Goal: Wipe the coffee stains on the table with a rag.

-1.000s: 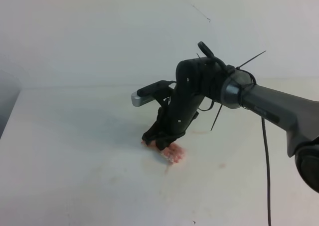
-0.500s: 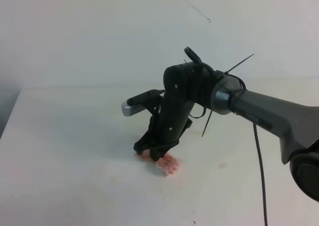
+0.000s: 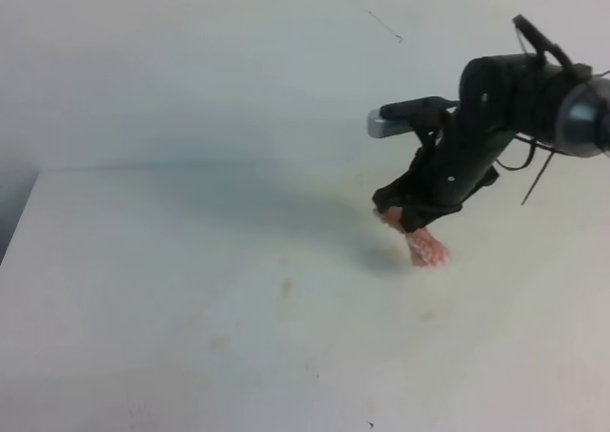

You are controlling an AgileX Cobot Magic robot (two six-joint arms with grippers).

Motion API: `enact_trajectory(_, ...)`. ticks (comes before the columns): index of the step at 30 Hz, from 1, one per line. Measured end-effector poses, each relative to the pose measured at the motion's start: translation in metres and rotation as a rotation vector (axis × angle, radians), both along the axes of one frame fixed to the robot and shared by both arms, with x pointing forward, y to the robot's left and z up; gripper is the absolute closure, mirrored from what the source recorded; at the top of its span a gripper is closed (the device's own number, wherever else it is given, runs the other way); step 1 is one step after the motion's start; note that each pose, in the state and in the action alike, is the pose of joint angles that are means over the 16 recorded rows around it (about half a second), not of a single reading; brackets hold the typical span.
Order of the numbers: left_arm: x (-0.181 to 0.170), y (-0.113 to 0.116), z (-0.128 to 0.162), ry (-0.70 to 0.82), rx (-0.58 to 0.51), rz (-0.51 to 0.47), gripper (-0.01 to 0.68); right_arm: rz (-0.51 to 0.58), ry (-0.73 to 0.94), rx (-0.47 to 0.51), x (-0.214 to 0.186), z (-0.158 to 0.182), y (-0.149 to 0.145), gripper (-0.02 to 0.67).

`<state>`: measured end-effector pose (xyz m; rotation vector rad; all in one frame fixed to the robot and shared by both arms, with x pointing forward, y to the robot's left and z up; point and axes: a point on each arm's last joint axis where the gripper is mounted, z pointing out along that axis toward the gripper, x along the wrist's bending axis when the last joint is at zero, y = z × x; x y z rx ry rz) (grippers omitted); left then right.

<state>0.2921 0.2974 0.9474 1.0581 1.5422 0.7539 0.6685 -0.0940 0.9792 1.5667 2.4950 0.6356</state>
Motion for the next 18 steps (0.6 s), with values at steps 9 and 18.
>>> enact_trajectory(9,0.0,0.0,0.0,0.0,0.0,0.0,0.672,-0.029,-0.049,-0.068,-0.011,0.014,-0.04,0.569)
enact_trajectory(18,0.0,0.0,0.0,0.0,0.0,0.0,0.672,0.044,-0.035,-0.144,-0.023,0.028,-0.049,0.335)
